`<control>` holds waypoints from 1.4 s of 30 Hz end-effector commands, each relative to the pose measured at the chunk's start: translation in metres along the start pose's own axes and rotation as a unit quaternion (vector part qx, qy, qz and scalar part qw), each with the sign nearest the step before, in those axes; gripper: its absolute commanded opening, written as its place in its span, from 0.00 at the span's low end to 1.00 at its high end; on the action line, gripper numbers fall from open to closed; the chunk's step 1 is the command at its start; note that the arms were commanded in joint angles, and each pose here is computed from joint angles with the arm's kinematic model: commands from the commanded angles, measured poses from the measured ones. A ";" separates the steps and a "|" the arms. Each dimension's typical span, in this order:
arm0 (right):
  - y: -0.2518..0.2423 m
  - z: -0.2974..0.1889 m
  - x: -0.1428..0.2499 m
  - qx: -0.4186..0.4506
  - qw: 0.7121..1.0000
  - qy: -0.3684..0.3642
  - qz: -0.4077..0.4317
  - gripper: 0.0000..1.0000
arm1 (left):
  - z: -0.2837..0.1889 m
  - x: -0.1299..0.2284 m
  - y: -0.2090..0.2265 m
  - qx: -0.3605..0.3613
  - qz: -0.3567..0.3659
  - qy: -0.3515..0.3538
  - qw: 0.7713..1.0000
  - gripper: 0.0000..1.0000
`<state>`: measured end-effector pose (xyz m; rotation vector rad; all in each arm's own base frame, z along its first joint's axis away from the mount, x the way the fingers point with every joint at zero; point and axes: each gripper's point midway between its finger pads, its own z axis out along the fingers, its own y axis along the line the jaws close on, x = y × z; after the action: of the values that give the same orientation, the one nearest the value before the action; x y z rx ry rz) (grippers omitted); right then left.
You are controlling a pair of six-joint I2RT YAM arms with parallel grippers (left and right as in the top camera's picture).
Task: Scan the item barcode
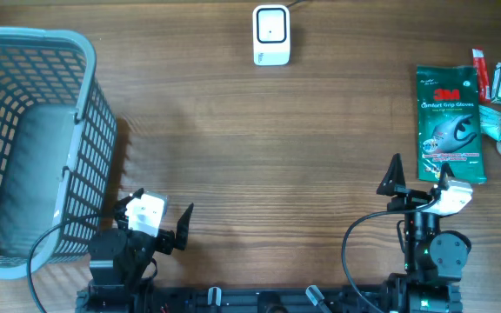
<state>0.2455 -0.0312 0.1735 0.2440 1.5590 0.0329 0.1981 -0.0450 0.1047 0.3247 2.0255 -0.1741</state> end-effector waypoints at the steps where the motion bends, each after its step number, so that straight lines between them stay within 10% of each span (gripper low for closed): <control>1: 0.001 -0.001 -0.003 -0.005 1.000 -0.006 -0.010 1.00 | 0.000 -0.003 -0.008 0.024 -0.001 -0.009 1.000 1.00; 9: 0.001 -0.001 -0.003 -0.005 1.000 -0.006 -0.010 1.00 | 0.007 -0.059 0.009 -0.001 -0.058 -0.159 0.985 1.00; 26: 0.001 -0.001 -0.003 -0.005 1.000 -0.006 -0.009 1.00 | 0.003 -0.059 0.058 -0.116 -0.199 -0.201 0.952 1.00; 42: 0.001 -0.001 -0.003 -0.005 1.000 -0.006 -0.010 1.00 | 0.009 -0.062 0.041 -0.091 -0.128 -0.205 0.966 1.00</control>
<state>0.2455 -0.0312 0.1736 0.2440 1.5586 0.0329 0.2453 -0.0176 0.1591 -0.1068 1.6491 -0.2185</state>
